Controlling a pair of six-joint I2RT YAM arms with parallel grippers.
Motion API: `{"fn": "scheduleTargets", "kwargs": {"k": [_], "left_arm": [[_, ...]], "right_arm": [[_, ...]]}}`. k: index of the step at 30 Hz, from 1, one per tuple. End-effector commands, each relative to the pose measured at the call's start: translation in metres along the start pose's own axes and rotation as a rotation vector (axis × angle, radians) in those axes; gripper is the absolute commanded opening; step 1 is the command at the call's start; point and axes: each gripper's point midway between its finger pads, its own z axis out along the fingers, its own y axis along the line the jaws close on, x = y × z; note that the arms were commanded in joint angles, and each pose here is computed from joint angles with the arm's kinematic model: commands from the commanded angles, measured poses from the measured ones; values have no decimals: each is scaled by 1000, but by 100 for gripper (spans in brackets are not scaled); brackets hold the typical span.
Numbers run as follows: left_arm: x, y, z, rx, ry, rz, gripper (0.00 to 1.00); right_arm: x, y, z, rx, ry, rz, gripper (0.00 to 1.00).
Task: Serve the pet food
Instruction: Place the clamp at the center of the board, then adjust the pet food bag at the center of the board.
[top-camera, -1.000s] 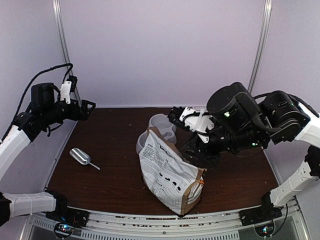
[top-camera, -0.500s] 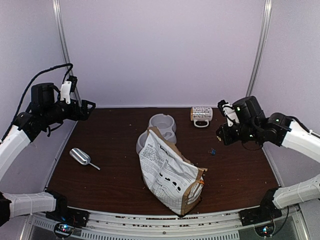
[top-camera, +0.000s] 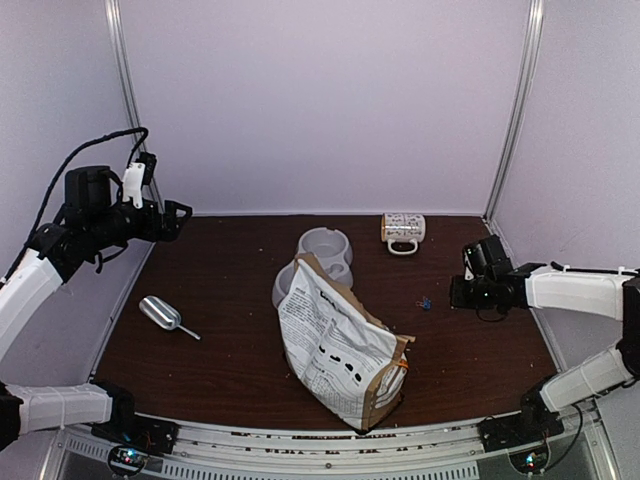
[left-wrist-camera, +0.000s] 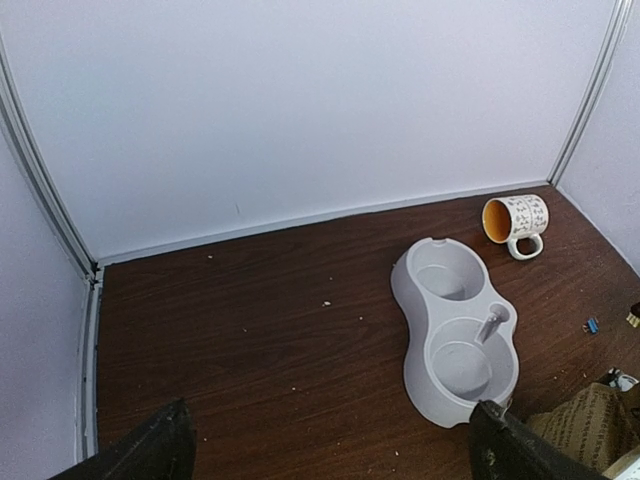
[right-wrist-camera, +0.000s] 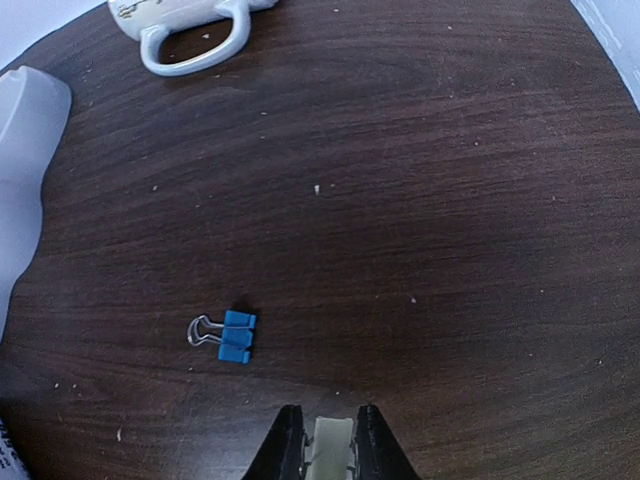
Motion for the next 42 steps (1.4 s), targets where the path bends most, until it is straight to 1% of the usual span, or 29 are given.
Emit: {"fn": "scheduleTargets", "kwargs": {"k": [1, 6, 9, 14, 18, 20, 27, 30, 34, 37, 39, 42], "left_arm": [[-5, 3, 2, -14, -25, 16, 98], [-3, 3, 4, -12, -17, 16, 98], [-3, 3, 4, -14, -16, 16, 98], [-3, 3, 4, -15, -16, 16, 98], [-3, 4, 5, -16, -16, 17, 98], [-3, 4, 4, -16, -18, 18, 98], [-3, 1, 5, -4, -16, 18, 98], [-4, -10, 6, 63, -22, 30, 98], [-7, -29, 4, 150, -49, 58, 98], [-7, -40, 1, 177, -56, 89, 98], [-7, -41, 1, 178, -57, 92, 98], [-7, -39, 1, 164, -59, 91, 98]], "right_arm": [[-11, -18, 10, 51, -74, 103, 11], [-3, -28, 21, 83, -52, 132, 13], [-4, -30, 23, 87, -53, 142, 15], [-4, -32, 24, 91, -49, 150, 33], [-4, -32, 23, 92, -49, 155, 41], [-4, -33, 23, 92, -49, 156, 50], [-14, -30, 14, 79, -61, 147, 65], [-27, -16, -3, 7, -76, 122, 71], [-41, 25, -40, -217, -64, 32, 81], [-47, 61, -81, -344, -67, -82, 84], [-42, 86, -110, -403, -62, -171, 85], [-42, 124, -154, -512, -77, -249, 86]]}}
